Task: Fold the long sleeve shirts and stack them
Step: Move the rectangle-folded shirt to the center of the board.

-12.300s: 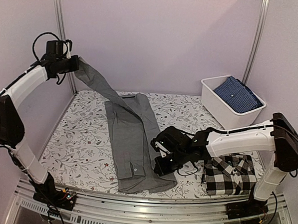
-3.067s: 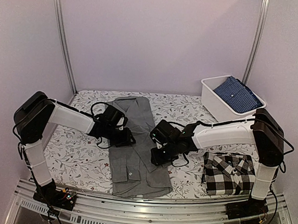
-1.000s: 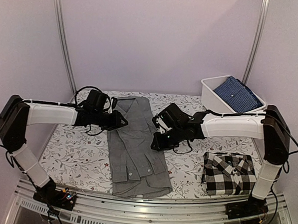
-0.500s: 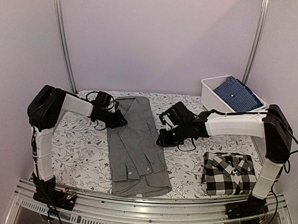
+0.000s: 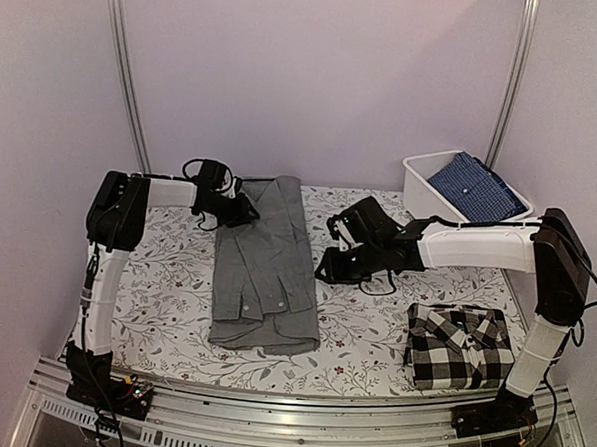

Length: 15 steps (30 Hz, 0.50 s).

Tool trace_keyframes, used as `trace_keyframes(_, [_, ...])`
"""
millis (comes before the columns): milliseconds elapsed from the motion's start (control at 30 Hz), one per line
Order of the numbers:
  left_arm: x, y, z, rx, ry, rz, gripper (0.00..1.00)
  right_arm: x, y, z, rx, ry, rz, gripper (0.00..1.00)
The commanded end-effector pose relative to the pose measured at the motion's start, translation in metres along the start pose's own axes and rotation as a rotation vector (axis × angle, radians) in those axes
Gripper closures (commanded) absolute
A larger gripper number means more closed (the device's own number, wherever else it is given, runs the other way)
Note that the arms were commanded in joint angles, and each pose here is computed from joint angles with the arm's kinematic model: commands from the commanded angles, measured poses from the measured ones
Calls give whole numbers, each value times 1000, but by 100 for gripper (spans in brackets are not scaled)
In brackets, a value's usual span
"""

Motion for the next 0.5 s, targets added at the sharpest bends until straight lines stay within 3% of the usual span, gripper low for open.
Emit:
trace_keyframes(0, [23,-22,-8,-29,3,8,61,3,2,-11,-32,-38,-27,71])
trace_keyframes(233, [98,-79,1,-92,-110,28,50,25,-1,-8,-76,-143,-32,67])
trace_keyframes(467, [161,-98,87,-175,-222,-103,43,54,-8,7,-80,-278,-62,68])
Point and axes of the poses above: each gripper's point midway between its finger pads, its own x axis back along the fingers, its own y axis along the line the jaws close on, z = x × y, the point moved 8 cm from there along x, back along the fingers, and after that the axes turned 11 degrees about x, right-handed, at the moved point
